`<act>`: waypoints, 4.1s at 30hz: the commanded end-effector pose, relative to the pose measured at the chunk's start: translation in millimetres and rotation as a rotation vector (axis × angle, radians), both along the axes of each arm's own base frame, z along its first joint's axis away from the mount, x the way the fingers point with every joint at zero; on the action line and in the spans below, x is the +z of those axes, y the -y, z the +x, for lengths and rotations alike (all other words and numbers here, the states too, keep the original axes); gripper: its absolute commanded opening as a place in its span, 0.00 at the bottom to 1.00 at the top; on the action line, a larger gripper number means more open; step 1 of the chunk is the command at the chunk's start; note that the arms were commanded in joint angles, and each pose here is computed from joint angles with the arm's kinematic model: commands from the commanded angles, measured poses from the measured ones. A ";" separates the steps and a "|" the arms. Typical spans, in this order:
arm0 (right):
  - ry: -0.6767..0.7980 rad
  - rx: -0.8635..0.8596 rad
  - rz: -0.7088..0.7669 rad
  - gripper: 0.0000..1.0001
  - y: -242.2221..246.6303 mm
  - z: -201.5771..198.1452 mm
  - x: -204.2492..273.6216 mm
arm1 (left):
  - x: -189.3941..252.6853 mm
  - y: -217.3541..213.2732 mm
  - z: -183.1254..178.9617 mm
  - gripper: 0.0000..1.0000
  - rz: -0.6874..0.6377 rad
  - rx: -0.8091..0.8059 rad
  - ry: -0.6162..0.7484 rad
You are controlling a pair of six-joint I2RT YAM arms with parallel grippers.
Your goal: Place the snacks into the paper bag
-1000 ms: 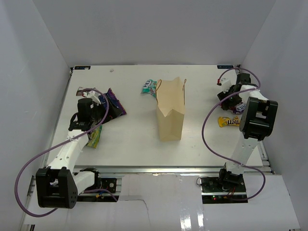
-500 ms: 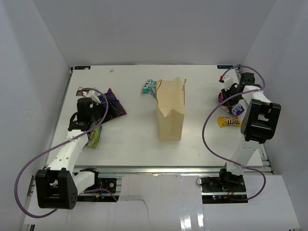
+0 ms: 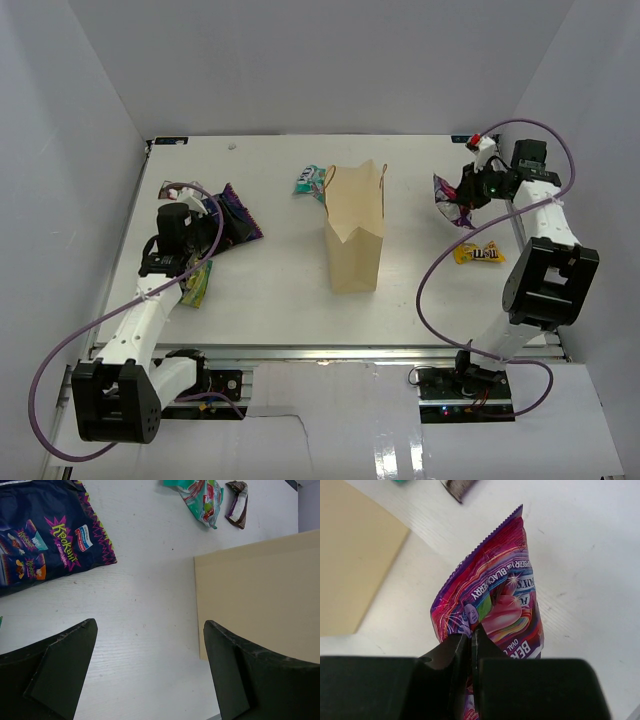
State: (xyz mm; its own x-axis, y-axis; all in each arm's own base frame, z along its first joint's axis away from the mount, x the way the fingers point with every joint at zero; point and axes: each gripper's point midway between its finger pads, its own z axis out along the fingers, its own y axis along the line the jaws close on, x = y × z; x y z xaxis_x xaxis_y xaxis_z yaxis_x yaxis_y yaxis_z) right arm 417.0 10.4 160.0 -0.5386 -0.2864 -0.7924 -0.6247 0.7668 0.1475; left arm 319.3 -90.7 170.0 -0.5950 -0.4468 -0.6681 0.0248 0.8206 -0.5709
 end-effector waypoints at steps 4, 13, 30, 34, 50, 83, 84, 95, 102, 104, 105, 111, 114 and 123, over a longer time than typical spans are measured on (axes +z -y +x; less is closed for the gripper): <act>0.228 0.103 0.228 0.08 -42.7 -15.2 114.8 | 28.3 -0.8 -0.9 0.98 0.002 0.000 0.070; 0.527 0.229 0.401 0.08 -106.3 -47.1 295.3 | 36.6 -1.0 1.3 0.98 0.002 0.001 0.080; 0.390 0.266 0.784 0.08 -243.4 -82.4 369.9 | 53.3 -7.0 -10.2 0.98 0.013 0.035 0.115; 0.337 0.237 0.759 0.08 -247.9 -88.0 344.4 | 50.3 -7.6 -11.3 0.98 0.015 0.038 0.109; 0.311 0.089 0.539 0.08 -230.5 -94.3 256.7 | 46.8 -6.5 -11.7 0.98 0.010 0.033 0.098; 0.630 0.499 0.331 0.78 -250.5 -139.6 274.5 | 3.2 -60.2 0.0 0.98 0.086 0.408 -0.161; 0.657 0.486 0.319 0.79 -244.6 -140.9 279.5 | -0.4 -64.9 3.0 0.98 0.091 0.437 -0.189; 0.669 0.267 0.186 0.92 -171.4 -119.8 247.9 | -29.6 -113.5 84.5 0.98 0.057 0.563 -0.424; 0.572 0.161 0.149 0.93 -138.8 -107.8 198.4 | -59.0 -108.8 110.5 0.98 -0.255 0.799 -0.682; 0.566 0.148 0.144 0.93 -132.3 -106.6 192.3 | -66.1 -113.1 128.3 0.98 -0.257 0.841 -0.740; 0.548 0.144 0.143 0.93 -130.8 -105.6 184.5 | -75.2 -112.1 117.5 0.98 -0.235 0.869 -0.833; 0.497 0.128 0.154 0.93 -124.3 -103.8 165.1 | -115.0 -132.5 109.2 0.92 -0.090 1.033 -1.126; 0.480 0.117 0.153 0.93 -120.8 -103.9 156.8 | -137.1 -124.2 100.3 0.81 -0.102 1.005 -1.200; 0.463 0.094 0.161 0.92 -112.9 -106.3 149.9 | -116.7 -116.2 113.8 0.02 -0.137 0.847 -1.083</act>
